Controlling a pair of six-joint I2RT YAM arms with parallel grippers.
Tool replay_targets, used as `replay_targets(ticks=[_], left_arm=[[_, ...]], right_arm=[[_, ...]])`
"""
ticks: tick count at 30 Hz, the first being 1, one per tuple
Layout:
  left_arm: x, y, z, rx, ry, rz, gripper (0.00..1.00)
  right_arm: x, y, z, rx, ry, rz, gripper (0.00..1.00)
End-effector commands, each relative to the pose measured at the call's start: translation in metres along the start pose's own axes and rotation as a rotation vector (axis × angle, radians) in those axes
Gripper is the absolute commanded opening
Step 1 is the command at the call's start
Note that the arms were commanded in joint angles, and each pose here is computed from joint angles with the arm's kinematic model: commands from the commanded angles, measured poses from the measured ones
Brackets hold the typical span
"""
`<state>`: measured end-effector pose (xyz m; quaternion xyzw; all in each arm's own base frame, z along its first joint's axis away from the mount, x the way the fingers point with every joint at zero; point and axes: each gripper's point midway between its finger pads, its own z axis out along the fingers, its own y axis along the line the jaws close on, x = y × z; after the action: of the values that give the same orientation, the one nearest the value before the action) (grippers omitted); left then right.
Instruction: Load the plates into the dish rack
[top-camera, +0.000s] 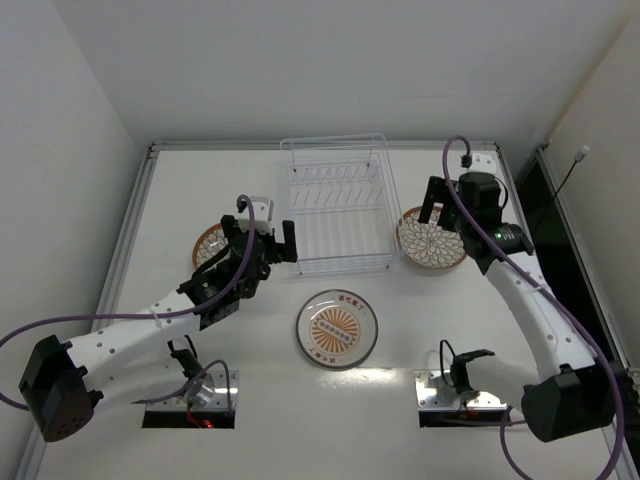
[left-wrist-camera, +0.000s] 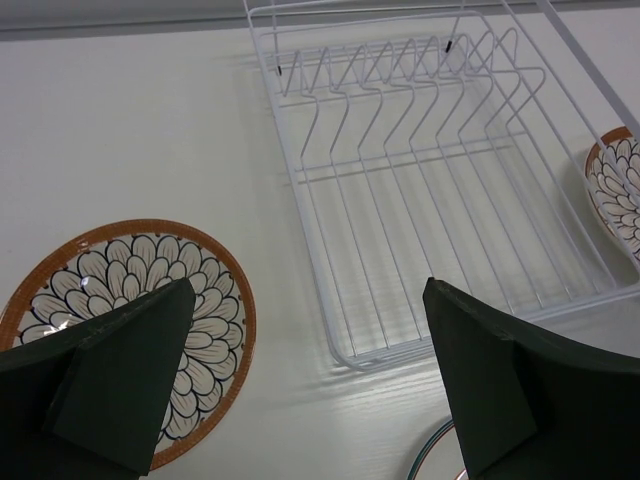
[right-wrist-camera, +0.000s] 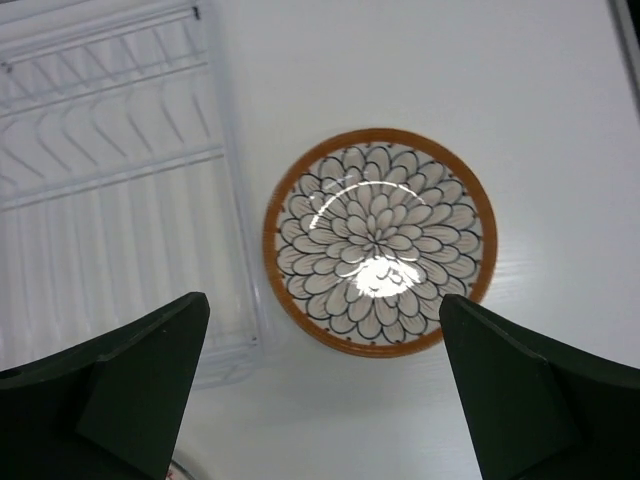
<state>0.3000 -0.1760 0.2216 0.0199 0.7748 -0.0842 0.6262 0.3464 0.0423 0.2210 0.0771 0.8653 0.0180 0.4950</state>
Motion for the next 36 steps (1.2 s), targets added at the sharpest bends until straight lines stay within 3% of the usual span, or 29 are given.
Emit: replay_targets(ticks=[1, 6, 9, 10, 13, 16, 22, 27, 30, 34, 36], left_arm=[[-0.032, -0.001, -0.002, -0.001, -0.074, -0.057, 1.0], [-0.03, 0.0, -0.002, -0.002, -0.067, -0.052, 1.0], [-0.03, 0.0, -0.002, -0.002, -0.067, -0.052, 1.0], [-0.03, 0.0, -0.002, -0.003, -0.067, -0.043, 1.0], [-0.03, 0.0, -0.002, -0.003, -0.067, -0.043, 1.0], [-0.03, 0.0, -0.002, -0.003, -0.067, -0.043, 1.0], [-0.03, 0.0, -0.002, -0.003, -0.067, -0.043, 1.0], [-0.032, -0.001, -0.004, 0.008, -0.072, -0.048, 1.0], [-0.03, -0.002, -0.002, 0.006, -0.065, -0.042, 1.0], [-0.03, -0.002, -0.002, 0.006, -0.065, -0.042, 1.0], [-0.03, -0.002, -0.002, 0.006, -0.065, -0.042, 1.0]], right_arm=[[0.013, -0.033, -0.008, 0.137, -0.001, 0.04, 1.0], [0.019, -0.061, -0.013, 0.228, -0.07, 0.125, 1.0], [0.041, -0.081, 0.004, 0.246, 0.013, 0.213, 1.0], [0.066, -0.087, 0.017, 0.249, 0.098, 0.234, 1.0], [0.096, -0.098, 0.034, 0.165, 0.194, 0.378, 1.0], [0.098, -0.101, 0.044, 0.059, 0.134, 0.466, 1.0], [0.141, -0.125, 0.059, 0.027, 0.265, 0.622, 1.0], [0.158, -0.115, 0.078, -0.145, 0.311, 0.749, 0.83], [0.168, -0.112, 0.088, -0.216, 0.327, 0.806, 0.79], [0.166, -0.119, 0.094, -0.179, 0.318, 0.861, 0.74], [0.166, -0.113, 0.099, -0.187, 0.354, 0.869, 0.63]])
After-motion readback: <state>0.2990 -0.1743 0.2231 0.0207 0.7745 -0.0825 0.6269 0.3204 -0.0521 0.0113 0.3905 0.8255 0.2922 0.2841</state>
